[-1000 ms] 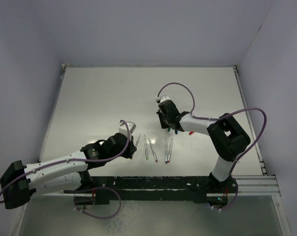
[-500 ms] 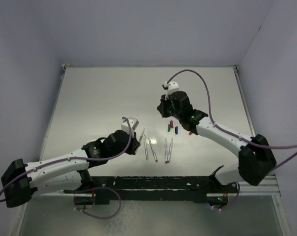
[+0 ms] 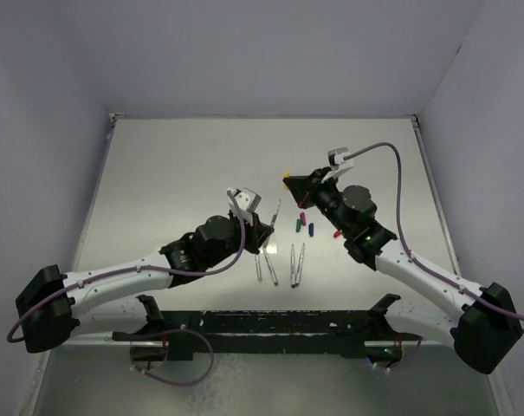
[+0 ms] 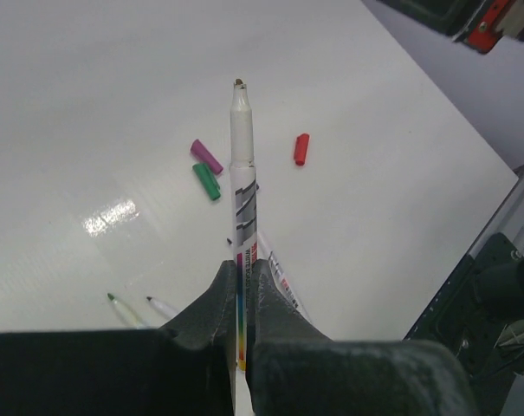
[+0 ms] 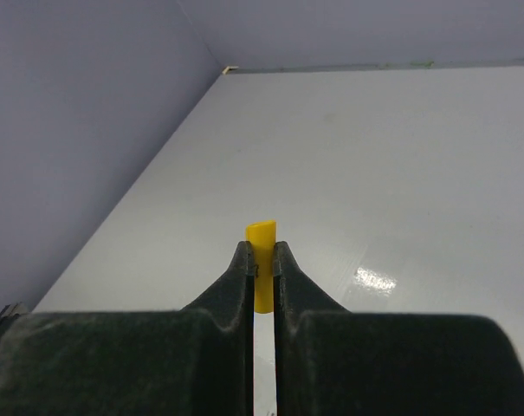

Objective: Insert the pens into the pen caps

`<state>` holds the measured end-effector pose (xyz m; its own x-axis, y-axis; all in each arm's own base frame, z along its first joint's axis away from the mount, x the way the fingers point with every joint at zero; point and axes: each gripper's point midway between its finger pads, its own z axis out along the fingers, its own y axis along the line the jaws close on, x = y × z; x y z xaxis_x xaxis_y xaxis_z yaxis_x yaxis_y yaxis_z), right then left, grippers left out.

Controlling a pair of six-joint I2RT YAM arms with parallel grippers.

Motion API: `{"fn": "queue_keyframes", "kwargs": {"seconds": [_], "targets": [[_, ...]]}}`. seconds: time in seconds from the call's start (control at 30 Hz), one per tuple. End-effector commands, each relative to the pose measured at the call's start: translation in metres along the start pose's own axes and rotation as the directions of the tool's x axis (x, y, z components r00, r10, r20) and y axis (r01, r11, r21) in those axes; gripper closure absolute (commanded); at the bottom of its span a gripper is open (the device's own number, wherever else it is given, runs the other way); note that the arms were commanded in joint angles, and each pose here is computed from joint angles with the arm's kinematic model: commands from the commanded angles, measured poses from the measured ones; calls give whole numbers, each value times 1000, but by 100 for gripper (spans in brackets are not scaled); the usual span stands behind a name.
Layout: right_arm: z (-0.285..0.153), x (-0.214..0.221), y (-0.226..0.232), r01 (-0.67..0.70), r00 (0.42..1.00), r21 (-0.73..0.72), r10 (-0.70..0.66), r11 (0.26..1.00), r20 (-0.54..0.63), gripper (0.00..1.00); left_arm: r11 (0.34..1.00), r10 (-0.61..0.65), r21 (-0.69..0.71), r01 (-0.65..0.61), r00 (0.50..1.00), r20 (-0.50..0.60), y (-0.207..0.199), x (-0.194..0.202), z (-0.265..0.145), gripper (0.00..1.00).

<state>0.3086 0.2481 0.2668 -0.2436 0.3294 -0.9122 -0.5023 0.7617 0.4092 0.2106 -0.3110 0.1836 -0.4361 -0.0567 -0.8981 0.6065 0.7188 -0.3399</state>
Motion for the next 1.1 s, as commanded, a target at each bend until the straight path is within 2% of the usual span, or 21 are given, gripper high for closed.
{"fn": "queue_keyframes", "kwargs": {"seconds": [0.0, 0.2, 0.57, 1.07], "targets": [[-12, -44, 25, -74, 978, -116, 95, 990, 186, 100, 996, -24, 88, 8, 983, 182, -29, -60, 4, 100], [-31, -55, 28, -132, 933, -193, 188, 972, 307, 100, 993, -71, 106, 48, 974, 216, -32, -65, 7, 100], [-41, -65, 25, -198, 878, -239, 281, 950, 389, 100, 991, -72, 126, 46, 975, 211, -37, -64, 11, 100], [-33, -57, 24, -210, 881, -240, 290, 948, 374, 100, 985, -61, 173, 25, 976, 211, -47, -66, 12, 100]]}}
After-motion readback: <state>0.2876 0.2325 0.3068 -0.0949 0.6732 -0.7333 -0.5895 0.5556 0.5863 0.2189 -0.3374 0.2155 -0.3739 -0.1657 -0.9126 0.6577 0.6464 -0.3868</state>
